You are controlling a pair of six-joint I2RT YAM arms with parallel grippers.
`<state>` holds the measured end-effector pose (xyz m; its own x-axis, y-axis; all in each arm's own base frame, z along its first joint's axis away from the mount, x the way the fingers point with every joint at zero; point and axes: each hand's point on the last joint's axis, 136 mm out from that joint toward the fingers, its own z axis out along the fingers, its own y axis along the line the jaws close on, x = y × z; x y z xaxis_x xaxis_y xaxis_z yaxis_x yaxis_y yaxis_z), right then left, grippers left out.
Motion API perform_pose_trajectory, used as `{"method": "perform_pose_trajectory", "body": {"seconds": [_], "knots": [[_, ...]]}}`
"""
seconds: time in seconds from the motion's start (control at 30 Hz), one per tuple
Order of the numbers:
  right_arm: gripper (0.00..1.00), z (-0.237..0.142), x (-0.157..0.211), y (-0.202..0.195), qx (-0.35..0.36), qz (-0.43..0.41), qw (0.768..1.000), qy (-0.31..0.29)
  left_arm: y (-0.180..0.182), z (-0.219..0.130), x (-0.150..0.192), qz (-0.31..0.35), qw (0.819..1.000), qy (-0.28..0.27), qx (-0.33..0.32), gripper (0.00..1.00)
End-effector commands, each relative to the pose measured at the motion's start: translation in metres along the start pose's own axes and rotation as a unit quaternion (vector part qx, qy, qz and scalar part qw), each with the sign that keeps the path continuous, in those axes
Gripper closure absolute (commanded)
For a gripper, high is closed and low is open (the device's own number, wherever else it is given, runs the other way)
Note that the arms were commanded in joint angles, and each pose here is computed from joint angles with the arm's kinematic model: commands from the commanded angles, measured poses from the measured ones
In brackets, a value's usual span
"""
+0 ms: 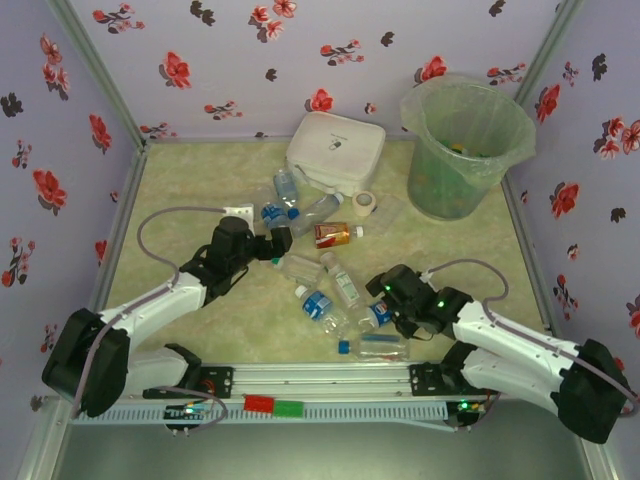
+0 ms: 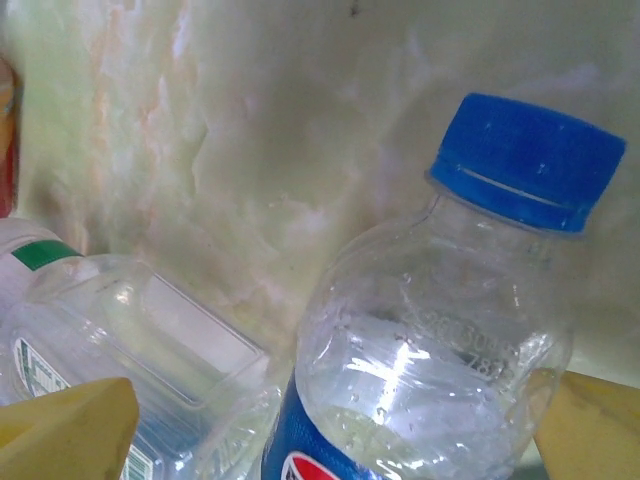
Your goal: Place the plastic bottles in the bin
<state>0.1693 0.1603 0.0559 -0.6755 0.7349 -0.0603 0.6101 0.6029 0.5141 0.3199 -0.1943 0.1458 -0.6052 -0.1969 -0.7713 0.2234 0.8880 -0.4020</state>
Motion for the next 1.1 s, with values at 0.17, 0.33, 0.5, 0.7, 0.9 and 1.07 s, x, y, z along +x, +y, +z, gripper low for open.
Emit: {"method": "perform_pose_trajectory", "body": {"seconds": [0.17, 0.33, 0.5, 0.7, 0.9, 1.07], "knots": [[0.04, 0.020, -0.010, 0.012, -0.004, -0.002, 1.000, -0.021, 0.002, -0.009, -0.001, -0.010, 1.000, -0.002, 0.001, 0.00], [0.19, 0.028, -0.011, 0.007, 0.011, -0.003, 1.000, -0.019, 0.003, -0.010, -0.001, -0.012, 1.000, -0.003, 0.000, 0.00], [0.33, 0.030, -0.013, 0.006, 0.014, -0.007, 1.000, -0.022, 0.004, -0.011, 0.000, -0.012, 1.000, -0.002, -0.001, 0.00], [0.44, 0.028, -0.017, 0.008, 0.012, -0.012, 0.999, -0.027, 0.007, -0.011, -0.001, -0.011, 1.000, -0.001, -0.005, 0.00], [0.50, 0.013, -0.028, 0.022, 0.009, -0.034, 0.999, -0.031, 0.013, -0.014, -0.004, -0.012, 1.000, -0.005, -0.012, 0.00], [0.53, -0.022, -0.061, 0.061, -0.027, -0.086, 0.994, -0.061, 0.023, -0.020, -0.011, -0.020, 0.999, -0.018, -0.023, 0.00]]}}
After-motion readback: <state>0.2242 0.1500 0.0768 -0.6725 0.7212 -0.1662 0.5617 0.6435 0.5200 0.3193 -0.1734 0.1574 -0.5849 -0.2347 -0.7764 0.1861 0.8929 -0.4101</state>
